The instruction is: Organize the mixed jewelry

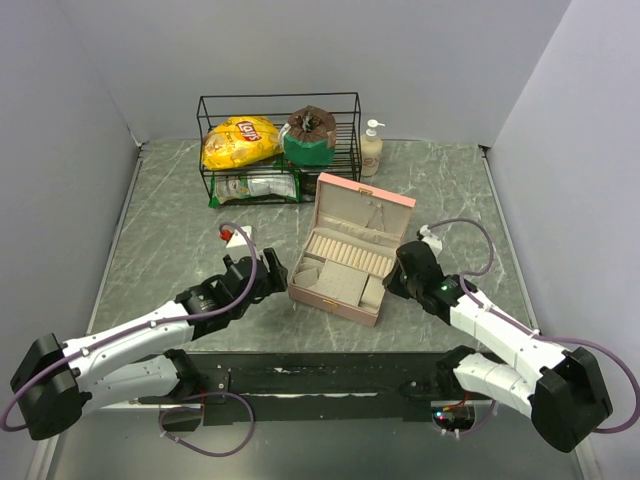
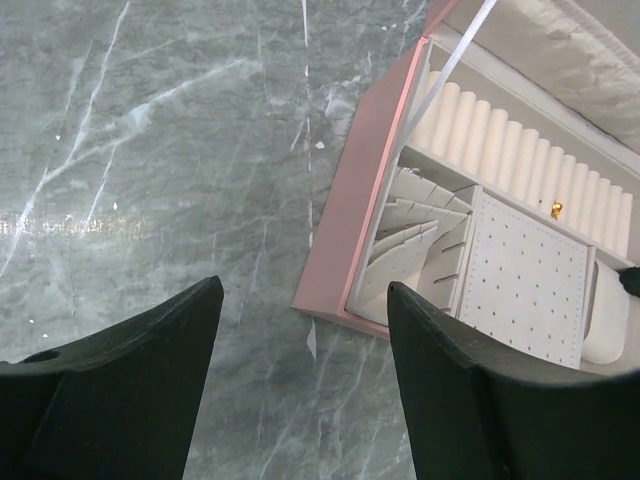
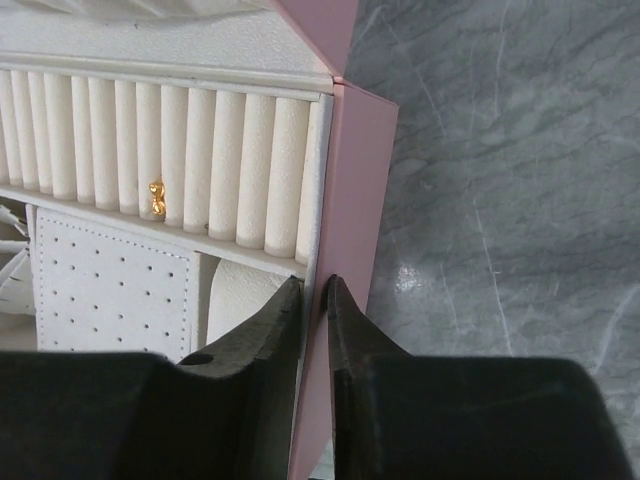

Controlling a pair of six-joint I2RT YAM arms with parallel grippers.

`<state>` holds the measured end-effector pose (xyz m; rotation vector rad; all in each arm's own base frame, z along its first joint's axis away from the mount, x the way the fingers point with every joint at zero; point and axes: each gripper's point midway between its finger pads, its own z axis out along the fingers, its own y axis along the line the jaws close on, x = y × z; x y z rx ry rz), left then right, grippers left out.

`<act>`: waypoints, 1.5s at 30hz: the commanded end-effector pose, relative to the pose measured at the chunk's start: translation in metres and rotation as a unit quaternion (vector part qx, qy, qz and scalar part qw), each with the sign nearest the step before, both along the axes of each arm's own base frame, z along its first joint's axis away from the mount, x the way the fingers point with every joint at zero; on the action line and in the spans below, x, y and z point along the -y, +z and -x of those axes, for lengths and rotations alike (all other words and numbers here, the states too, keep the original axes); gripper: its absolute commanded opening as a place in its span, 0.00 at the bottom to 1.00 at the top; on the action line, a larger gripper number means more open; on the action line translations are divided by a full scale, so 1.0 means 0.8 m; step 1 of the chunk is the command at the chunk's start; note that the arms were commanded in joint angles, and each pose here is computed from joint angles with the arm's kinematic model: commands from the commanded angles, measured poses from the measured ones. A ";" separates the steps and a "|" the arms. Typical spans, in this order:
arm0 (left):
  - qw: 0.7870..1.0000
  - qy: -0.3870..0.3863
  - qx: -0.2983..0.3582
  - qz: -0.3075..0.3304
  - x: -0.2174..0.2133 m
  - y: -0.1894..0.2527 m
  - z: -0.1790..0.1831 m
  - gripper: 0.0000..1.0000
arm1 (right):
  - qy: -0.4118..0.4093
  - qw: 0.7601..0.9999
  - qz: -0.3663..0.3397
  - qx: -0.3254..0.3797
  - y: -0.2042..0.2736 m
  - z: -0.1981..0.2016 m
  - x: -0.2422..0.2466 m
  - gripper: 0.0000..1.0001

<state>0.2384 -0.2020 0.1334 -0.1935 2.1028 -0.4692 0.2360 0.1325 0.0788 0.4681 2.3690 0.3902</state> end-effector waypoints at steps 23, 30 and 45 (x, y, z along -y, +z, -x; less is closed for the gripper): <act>0.999 0.027 0.029 -0.020 -0.022 0.026 -0.006 0.80 | 0.169 0.971 0.161 0.049 0.029 -0.059 -0.013 0.11; 0.999 0.023 0.027 -0.020 -0.022 0.021 -0.004 0.81 | 0.212 0.962 0.152 0.081 0.032 -0.055 -0.023 0.11; 0.999 0.026 0.034 -0.026 -0.025 0.026 -0.006 0.82 | 0.276 0.949 0.126 0.080 0.026 -0.063 -0.057 0.15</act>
